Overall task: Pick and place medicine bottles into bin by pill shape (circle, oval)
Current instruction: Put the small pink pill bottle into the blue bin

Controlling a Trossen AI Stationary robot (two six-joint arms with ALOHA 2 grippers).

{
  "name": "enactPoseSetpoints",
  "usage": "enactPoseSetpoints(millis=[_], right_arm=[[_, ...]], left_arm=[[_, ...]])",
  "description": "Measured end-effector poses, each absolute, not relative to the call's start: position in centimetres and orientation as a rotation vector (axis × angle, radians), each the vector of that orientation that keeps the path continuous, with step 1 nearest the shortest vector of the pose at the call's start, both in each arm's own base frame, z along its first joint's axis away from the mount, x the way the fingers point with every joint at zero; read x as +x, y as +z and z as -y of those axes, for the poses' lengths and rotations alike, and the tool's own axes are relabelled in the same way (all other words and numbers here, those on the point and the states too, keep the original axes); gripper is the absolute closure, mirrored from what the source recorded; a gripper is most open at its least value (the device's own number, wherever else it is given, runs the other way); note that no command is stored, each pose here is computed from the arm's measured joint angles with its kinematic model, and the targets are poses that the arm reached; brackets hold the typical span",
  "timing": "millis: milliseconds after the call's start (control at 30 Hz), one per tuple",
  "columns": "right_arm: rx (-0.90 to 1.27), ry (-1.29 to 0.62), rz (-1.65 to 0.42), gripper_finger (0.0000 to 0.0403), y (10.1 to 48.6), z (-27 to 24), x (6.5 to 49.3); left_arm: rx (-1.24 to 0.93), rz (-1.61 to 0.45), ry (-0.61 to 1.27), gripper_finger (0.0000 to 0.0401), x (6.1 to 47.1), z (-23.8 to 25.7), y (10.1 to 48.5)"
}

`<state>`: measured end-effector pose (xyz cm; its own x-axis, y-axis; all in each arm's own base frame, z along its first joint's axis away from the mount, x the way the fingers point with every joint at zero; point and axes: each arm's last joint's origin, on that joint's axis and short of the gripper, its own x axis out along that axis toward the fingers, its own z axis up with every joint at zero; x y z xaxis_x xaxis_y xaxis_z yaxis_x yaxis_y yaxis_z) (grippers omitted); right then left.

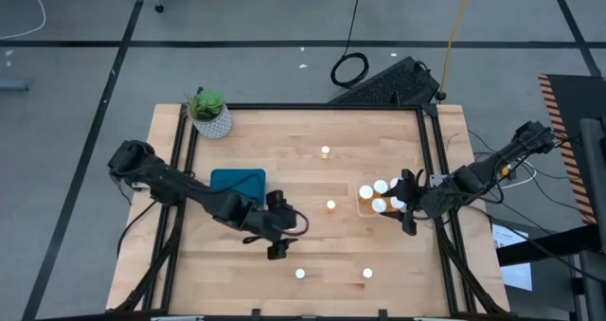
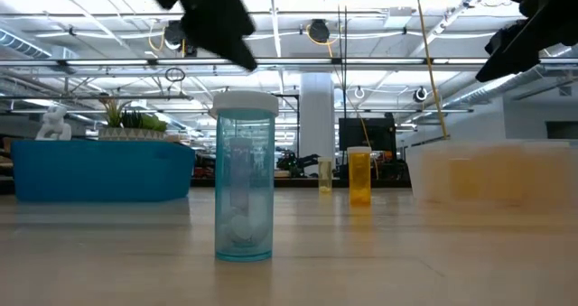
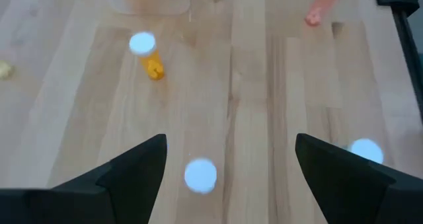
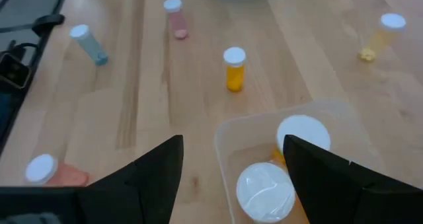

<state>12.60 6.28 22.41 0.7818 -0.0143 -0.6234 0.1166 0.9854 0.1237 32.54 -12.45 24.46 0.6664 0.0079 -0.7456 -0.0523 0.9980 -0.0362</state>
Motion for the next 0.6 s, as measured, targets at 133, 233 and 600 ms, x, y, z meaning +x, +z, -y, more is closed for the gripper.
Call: enactPoseSetpoints(millis=[133,233,600], right_arm=[[0.179,-0.054,-0.676,0.0155,22.5,-6.3,12.5],[0.179,-0.06,-0.675,0.0162,22.4,-6.3,12.5],[0.201,-0.072,-0.681,0.0176,22.3,-6.5,12.7]], left_arm=[[-0.049,-0.985,0.027,0.0066,34.1,12.2,25.5],[-0.055,-1.089,-0.009,0.0066,35.4,12.3,25.4],[0.095,-1.307,-0.007,0.0066,37.3,12.5,21.1]])
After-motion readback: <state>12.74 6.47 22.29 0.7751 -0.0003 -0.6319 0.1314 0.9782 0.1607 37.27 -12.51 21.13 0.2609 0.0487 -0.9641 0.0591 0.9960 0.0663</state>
